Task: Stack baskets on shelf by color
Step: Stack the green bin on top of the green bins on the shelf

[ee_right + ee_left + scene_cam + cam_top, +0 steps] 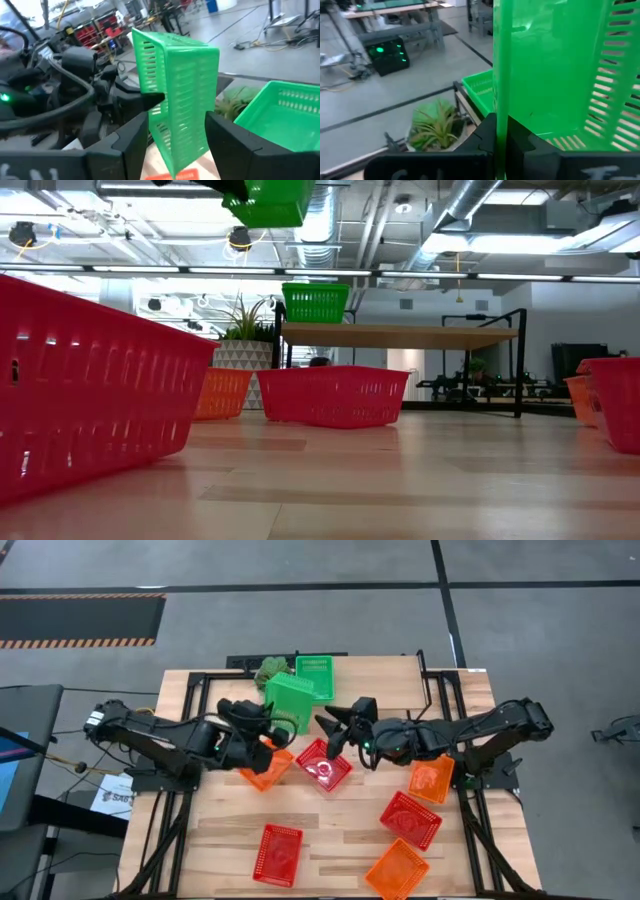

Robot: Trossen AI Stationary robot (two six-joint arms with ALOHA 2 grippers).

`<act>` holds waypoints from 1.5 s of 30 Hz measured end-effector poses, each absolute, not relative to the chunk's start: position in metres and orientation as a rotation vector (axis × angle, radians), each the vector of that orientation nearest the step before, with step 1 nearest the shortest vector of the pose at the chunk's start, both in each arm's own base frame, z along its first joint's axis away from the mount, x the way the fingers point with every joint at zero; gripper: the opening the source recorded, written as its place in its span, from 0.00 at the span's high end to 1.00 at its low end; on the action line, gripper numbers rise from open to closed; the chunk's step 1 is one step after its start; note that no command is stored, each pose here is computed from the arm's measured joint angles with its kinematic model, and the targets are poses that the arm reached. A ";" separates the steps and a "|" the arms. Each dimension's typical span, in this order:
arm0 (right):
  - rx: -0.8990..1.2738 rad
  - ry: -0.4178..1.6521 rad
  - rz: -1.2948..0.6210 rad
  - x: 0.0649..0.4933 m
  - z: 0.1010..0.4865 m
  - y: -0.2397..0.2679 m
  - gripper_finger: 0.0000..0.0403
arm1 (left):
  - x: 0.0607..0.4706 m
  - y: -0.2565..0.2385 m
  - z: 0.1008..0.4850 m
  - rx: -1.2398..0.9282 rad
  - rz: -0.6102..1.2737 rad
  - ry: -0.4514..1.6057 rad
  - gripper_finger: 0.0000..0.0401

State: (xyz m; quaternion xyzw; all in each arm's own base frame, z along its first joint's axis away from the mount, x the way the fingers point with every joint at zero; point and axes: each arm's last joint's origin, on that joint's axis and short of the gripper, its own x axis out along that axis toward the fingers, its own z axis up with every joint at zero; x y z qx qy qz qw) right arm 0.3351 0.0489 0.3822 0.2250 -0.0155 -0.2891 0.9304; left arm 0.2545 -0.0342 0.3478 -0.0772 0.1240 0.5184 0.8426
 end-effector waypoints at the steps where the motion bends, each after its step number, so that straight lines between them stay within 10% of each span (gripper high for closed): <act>1: 0.460 -0.034 -0.601 0.335 0.382 0.048 0.45 | 0.255 -0.031 0.348 -0.157 1.104 0.267 1.00; 29: 0.445 0.000 -0.733 0.337 0.376 0.011 0.51 | 0.293 -0.022 0.355 -0.201 1.018 0.182 1.00; 40: 0.467 -0.005 -0.775 0.336 0.373 0.008 0.96 | 0.294 -0.021 0.356 -0.208 1.007 0.175 1.00; 45: 0.511 0.009 -0.767 0.336 0.371 0.003 0.98 | 0.294 -0.020 0.357 -0.207 0.976 0.199 0.95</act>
